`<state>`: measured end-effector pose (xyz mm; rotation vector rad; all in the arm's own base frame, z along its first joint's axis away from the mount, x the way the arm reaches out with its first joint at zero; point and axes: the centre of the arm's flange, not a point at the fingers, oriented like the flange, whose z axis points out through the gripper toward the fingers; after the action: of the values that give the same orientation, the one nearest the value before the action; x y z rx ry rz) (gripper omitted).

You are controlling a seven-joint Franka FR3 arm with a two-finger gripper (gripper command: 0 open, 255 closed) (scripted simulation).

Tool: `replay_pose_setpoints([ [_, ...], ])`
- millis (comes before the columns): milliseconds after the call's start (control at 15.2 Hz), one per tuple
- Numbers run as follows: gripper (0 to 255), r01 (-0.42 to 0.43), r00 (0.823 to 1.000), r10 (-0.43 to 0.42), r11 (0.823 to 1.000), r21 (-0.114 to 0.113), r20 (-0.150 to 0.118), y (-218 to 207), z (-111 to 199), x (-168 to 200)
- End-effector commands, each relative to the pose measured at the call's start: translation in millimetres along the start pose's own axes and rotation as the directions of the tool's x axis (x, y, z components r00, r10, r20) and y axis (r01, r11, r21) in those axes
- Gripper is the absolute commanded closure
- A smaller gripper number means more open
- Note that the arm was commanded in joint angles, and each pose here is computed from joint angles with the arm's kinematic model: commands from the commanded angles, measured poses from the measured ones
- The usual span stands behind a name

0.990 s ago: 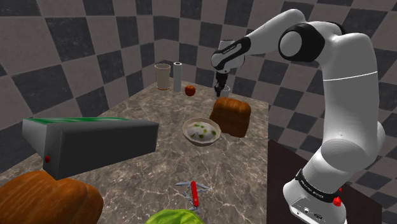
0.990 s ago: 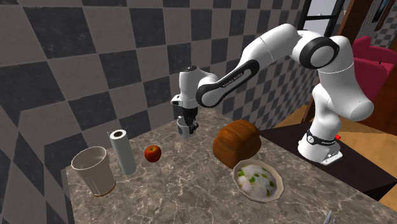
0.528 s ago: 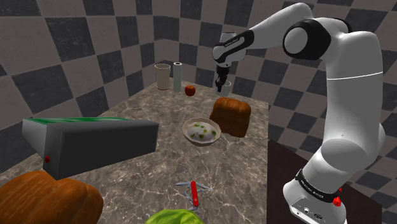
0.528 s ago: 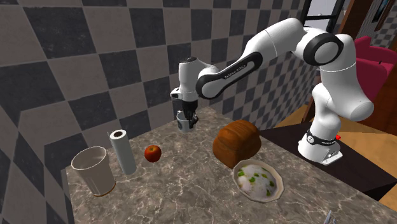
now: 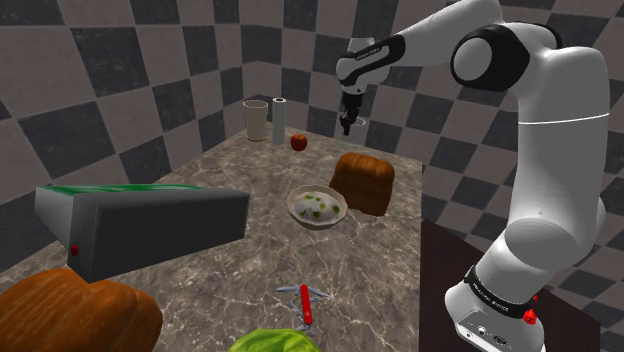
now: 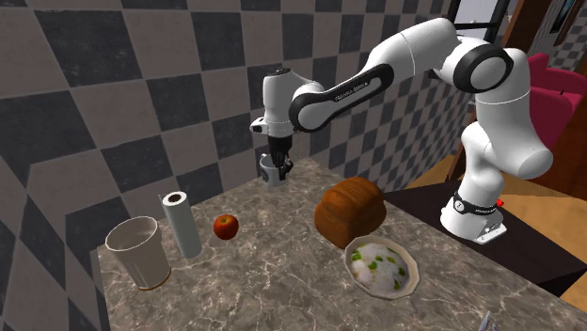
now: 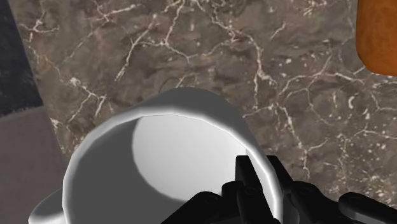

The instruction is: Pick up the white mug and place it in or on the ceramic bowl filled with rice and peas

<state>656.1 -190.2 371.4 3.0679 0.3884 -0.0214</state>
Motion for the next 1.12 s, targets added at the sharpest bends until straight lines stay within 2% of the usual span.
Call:
replay_pose_setpoints([
  [0,255,0.000,1.000,0.000,1.000,0.000,0.000,1,-11,-1],
  [660,255,0.000,1.000,0.000,1.000,0.000,0.000,3,-61,-2],
  [1056,255,0.000,1.000,0.000,1.000,0.000,0.000,-74,-66,-20],
])
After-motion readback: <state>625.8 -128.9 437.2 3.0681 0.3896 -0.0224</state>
